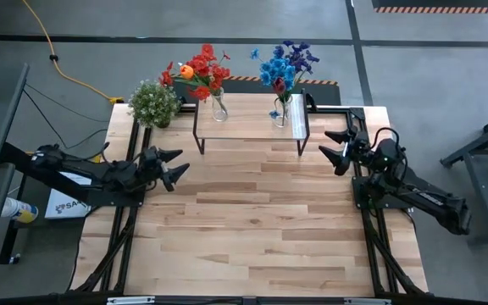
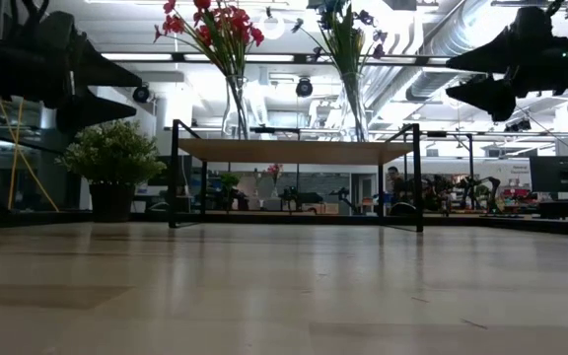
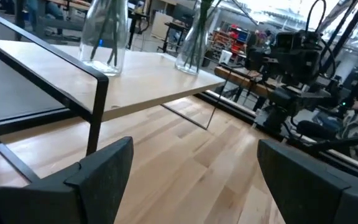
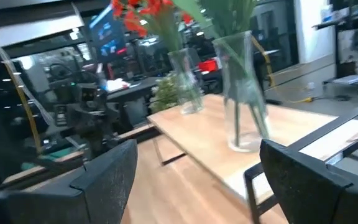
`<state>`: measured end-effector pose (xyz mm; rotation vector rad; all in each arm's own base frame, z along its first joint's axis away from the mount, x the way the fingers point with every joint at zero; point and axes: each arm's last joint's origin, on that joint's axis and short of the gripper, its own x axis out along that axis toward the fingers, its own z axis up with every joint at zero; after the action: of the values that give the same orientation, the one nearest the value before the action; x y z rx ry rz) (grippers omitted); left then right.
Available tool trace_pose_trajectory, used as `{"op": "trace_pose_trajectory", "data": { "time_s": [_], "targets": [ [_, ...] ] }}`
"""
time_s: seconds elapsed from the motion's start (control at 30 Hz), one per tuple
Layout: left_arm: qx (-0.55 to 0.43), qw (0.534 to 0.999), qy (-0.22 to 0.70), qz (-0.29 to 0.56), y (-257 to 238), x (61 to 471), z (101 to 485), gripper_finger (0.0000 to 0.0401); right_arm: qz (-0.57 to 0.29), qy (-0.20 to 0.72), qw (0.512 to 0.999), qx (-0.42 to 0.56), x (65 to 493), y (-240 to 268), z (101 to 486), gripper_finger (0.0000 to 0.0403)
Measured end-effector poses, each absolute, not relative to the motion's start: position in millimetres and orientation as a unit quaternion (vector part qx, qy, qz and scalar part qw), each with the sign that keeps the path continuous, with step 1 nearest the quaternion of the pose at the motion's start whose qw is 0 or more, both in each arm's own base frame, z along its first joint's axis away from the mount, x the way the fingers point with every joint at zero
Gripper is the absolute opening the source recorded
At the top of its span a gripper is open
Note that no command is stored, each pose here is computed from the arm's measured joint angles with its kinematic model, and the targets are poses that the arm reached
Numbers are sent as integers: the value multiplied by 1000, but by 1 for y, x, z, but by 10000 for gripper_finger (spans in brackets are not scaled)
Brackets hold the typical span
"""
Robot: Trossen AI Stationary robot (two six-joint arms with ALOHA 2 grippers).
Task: Pick and place flowers into a vace then onto a shelf
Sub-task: Return to Home Position
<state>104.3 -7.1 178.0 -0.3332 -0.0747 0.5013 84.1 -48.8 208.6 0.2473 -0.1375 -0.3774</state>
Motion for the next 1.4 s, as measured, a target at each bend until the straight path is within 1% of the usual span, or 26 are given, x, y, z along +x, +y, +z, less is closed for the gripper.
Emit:
{"op": "trace_pose_trajectory", "data": {
  "time_s": [0.1,0.23,0.3,0.37,0.47,0.63,0.83,1.0,1.27,1.4],
  "targets": [
    [-165,953,-38,251,-1,106,178,376,-196,-73,971,114,86,-51,210,328],
    [-170,957,-36,232,3,107,178,376,-146,-70,980,115,88,-49,211,328],
    [-173,958,-32,225,4,107,178,376,-138,-70,981,119,89,-48,208,328],
    [-176,957,-27,230,4,107,176,376,-147,-70,979,123,91,-49,198,328],
    [-178,954,-31,241,5,107,176,376,-144,-92,978,121,93,-49,184,328],
    [-169,954,-38,243,5,106,178,376,-146,-79,980,112,95,-48,181,328],
    [-134,958,-27,250,5,107,178,376,-147,-64,984,72,95,-47,180,328],
    [-133,958,-35,250,5,107,170,376,-149,-50,986,51,95,-48,178,328],
    [-101,960,-61,253,5,106,178,376,-139,-72,987,26,95,-47,183,328],
    [-98,961,-52,253,5,105,176,376,-140,-71,988,16,95,-47,183,328]
  ]
}}
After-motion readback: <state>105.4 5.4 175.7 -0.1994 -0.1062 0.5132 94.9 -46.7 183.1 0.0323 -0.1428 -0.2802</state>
